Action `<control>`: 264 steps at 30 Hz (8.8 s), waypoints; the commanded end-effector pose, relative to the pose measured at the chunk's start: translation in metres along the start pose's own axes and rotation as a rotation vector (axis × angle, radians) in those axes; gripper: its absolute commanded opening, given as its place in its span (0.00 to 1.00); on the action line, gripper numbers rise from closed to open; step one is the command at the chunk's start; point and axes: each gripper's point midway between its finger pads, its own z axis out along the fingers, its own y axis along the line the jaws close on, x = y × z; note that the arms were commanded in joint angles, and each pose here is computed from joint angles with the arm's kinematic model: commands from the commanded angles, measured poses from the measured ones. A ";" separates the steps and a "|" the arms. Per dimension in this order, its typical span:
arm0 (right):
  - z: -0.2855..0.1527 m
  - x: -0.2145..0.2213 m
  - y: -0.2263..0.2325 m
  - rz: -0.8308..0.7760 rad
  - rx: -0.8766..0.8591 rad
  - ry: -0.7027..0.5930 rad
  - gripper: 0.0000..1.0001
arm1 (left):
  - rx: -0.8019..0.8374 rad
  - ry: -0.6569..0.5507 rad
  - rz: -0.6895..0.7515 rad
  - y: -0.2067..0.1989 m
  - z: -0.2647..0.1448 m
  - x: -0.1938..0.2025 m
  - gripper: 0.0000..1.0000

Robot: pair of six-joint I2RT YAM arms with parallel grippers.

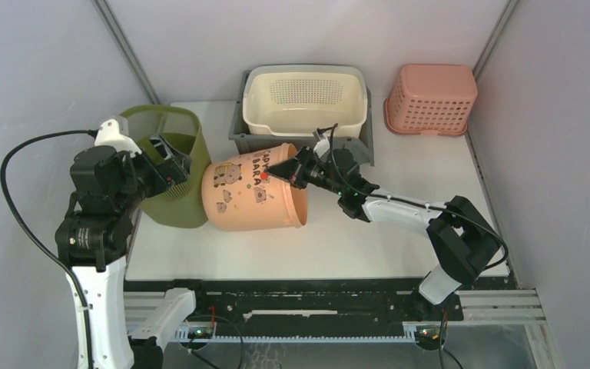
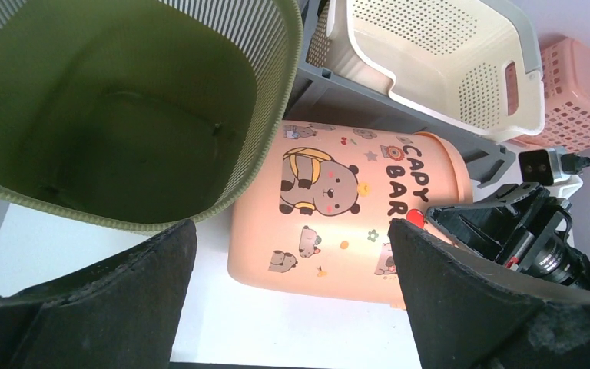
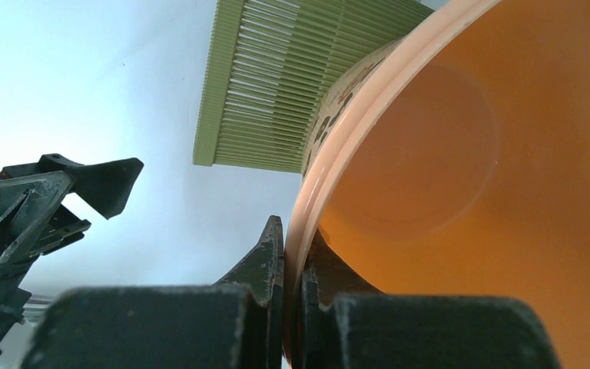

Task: Turn the large container upside down
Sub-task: Turn the container upside down at the center of the board.

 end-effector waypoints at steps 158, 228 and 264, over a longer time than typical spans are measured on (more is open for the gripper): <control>-0.095 0.009 -0.018 -0.025 0.027 0.139 0.27 | 0.388 0.326 -0.130 -0.087 0.112 0.162 1.00; -0.050 0.063 -0.129 0.304 0.076 0.257 0.43 | 0.421 0.120 -0.148 -0.097 0.050 0.057 1.00; -0.098 0.073 -0.189 0.316 0.210 0.282 0.68 | 0.445 0.228 -0.032 -0.139 0.089 0.078 0.98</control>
